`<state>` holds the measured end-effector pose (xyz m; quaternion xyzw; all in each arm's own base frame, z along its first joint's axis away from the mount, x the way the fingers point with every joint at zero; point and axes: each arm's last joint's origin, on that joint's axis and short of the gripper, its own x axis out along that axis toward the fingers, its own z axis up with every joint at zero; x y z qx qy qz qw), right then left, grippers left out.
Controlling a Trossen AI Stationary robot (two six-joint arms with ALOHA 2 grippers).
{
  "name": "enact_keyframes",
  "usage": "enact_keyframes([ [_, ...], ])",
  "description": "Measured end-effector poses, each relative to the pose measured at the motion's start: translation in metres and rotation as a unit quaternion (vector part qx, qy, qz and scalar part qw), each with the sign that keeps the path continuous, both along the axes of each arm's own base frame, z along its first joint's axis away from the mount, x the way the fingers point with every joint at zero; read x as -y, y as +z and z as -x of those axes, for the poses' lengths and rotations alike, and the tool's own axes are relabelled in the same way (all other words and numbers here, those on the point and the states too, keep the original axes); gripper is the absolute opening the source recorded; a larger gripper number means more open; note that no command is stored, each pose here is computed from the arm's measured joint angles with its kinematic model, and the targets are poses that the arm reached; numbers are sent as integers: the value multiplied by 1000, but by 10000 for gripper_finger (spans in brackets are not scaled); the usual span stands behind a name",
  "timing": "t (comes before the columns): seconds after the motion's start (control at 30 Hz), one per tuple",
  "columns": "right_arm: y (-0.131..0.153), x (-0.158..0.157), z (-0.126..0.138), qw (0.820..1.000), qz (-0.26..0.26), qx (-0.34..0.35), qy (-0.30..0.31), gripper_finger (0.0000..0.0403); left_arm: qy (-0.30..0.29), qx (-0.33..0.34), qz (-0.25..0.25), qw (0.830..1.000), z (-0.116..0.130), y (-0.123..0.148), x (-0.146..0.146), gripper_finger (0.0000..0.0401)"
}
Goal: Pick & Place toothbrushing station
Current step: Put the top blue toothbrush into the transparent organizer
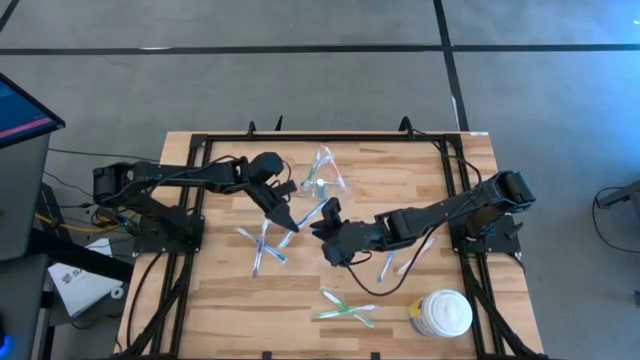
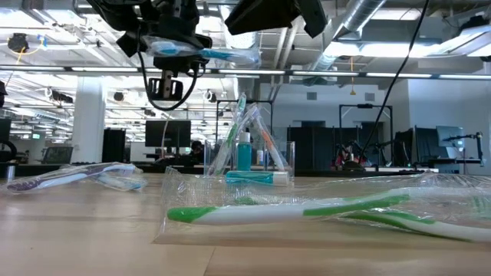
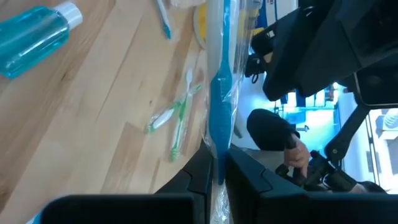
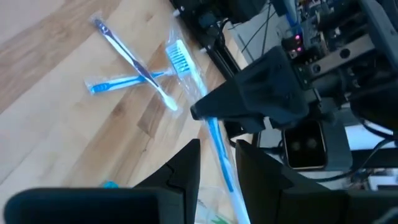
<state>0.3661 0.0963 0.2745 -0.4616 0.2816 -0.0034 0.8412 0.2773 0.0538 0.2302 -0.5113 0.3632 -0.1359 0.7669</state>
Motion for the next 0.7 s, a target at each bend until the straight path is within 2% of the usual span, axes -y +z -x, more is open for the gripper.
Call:
enact_keyframes([
  [0.4,2,1,-1,999,52,1,-1,92,-3,20,11,1000,-5,5,5,21],
  [0.5,-6,-1,-9,998,62,3,-1,92,-9,27,14,1000,-6,6,7,21],
  [0.57,-16,-3,-9,995,95,-25,1,92,-7,27,15,999,-6,7,7,21],
  [0.7,-31,-11,-23,988,154,-28,-8,92,-4,23,20,1000,-6,6,7,21],
])
